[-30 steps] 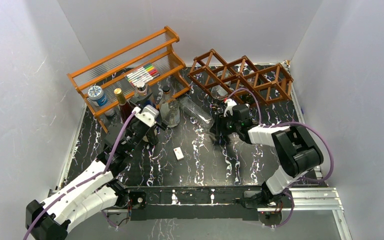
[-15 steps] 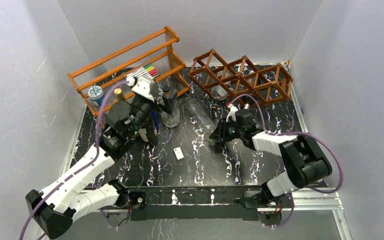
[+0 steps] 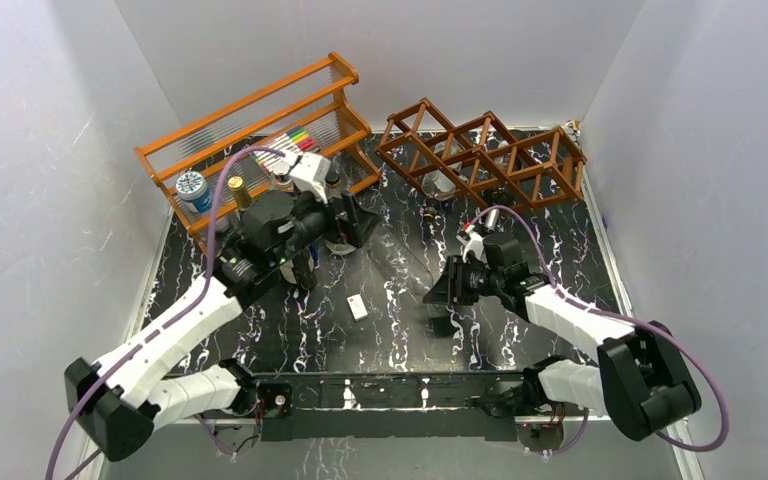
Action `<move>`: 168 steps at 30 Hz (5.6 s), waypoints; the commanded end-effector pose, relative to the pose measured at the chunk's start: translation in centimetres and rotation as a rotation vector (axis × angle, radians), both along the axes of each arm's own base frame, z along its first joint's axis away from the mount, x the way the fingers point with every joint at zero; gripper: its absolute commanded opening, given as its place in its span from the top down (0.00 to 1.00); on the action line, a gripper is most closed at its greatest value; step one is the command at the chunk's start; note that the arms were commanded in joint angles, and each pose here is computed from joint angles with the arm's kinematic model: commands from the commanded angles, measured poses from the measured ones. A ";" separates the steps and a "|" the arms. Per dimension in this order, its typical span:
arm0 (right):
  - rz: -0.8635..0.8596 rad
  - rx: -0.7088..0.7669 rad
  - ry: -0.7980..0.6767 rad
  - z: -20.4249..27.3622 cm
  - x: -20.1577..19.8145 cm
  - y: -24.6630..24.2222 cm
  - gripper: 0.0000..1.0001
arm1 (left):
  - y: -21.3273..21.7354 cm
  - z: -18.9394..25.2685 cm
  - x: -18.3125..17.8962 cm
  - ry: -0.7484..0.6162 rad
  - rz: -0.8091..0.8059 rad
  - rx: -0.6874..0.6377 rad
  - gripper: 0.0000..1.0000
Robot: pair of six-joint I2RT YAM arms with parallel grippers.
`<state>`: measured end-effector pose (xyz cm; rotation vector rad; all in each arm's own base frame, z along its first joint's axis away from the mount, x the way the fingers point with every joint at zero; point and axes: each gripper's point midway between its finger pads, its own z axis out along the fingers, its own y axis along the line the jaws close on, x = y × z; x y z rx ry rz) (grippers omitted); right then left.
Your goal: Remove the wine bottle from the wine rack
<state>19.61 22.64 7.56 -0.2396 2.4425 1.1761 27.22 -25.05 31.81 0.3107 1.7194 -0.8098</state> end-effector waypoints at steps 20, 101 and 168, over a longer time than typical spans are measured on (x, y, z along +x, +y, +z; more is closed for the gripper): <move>0.034 0.016 0.006 8.5 -3.8 -1.4 1.00 | -10.5 -10.4 -8.7 -0.512 -0.785 0.741 0.02; -0.331 -0.052 -0.410 24.1 3.7 -5.0 0.02 | 5.2 -9.4 1.9 -0.114 0.566 0.417 1.00; -0.792 -0.177 -0.329 4.8 24.7 -1.8 0.02 | 2.0 4.8 0.1 -0.674 0.156 0.457 0.02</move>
